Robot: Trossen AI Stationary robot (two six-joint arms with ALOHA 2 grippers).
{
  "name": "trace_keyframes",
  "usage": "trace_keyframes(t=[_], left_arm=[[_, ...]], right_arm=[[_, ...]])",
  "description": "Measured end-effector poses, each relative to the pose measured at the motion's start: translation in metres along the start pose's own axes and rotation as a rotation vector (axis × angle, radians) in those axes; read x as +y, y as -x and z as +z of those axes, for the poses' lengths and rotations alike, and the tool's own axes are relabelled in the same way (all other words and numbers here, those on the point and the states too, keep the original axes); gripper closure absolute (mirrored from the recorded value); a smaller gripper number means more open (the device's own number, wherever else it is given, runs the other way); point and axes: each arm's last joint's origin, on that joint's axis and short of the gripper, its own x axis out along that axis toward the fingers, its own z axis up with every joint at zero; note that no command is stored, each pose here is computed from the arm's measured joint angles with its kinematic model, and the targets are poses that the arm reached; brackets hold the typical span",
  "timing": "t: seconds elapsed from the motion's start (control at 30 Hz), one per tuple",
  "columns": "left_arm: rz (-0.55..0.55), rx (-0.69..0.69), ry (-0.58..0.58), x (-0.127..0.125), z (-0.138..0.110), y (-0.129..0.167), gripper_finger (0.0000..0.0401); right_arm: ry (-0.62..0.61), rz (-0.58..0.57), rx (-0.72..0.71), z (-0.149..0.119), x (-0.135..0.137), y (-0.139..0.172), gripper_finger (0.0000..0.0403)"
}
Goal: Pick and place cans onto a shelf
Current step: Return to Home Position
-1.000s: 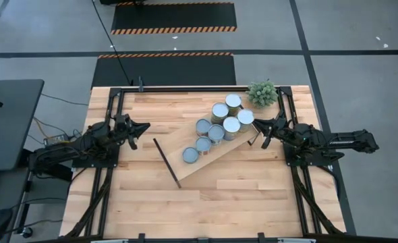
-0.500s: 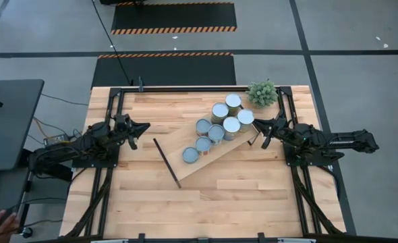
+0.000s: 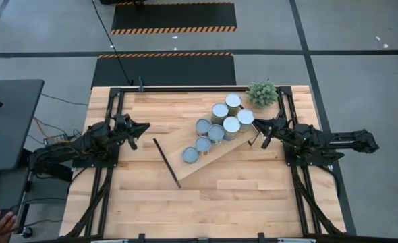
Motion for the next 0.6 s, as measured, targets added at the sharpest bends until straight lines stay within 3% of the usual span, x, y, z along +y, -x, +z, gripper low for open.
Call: trace_keyframes(t=[0.6], left_arm=[[0.000, 0.000, 0.000, 0.0000, 0.0000, 0.0000, 0.0378]], right_arm=[[0.000, 0.000, 0.000, 0.0000, 0.0000, 0.0000, 0.0364]])
